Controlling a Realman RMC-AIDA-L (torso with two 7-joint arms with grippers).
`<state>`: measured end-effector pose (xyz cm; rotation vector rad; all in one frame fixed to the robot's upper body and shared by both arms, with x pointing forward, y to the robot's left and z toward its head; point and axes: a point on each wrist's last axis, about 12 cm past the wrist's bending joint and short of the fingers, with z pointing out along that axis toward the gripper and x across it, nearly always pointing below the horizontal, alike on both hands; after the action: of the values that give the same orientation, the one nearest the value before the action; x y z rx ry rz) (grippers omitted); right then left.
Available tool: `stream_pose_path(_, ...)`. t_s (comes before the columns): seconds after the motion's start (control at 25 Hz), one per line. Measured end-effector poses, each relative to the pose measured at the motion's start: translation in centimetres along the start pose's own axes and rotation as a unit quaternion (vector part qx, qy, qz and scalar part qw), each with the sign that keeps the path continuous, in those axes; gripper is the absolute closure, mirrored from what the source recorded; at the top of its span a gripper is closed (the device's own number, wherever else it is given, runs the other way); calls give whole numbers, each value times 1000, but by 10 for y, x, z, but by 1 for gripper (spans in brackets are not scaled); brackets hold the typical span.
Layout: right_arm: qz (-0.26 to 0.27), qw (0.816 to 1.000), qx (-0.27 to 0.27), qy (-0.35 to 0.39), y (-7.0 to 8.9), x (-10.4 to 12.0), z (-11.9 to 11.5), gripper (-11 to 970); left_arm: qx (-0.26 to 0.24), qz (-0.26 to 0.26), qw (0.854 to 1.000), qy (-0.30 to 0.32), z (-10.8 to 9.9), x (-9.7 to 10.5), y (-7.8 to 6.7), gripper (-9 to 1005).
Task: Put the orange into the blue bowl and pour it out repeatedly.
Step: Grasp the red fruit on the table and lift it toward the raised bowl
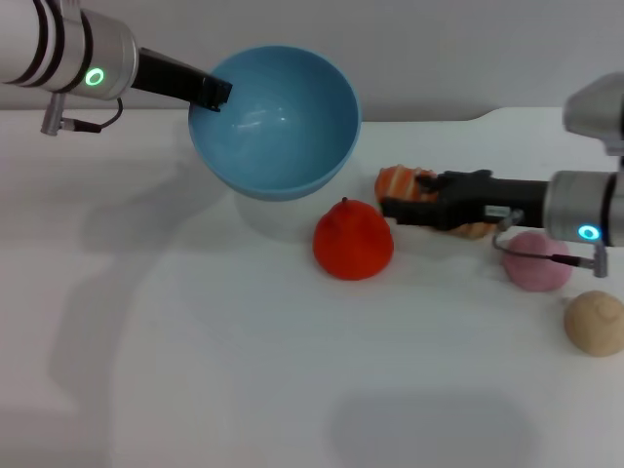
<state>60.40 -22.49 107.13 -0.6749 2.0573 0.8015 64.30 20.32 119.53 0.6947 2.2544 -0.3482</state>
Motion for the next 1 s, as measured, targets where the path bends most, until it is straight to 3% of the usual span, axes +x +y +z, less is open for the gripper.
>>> stream_pose_path(0.44, -30, 998, 6, 61, 16, -7, 40, 322, 1, 1, 1000, -4, 1, -2, -1, 996)
stream_pose_path(0.76, -46, 997, -7, 67, 28, -3, 52, 327, 1, 1, 1000, -8, 1, -3, -2, 996)
stream_pose_path(1.0, -63, 995, 7, 82, 26, 2, 53, 330, -3, 0, 1000, -12, 1, -3, -1, 996)
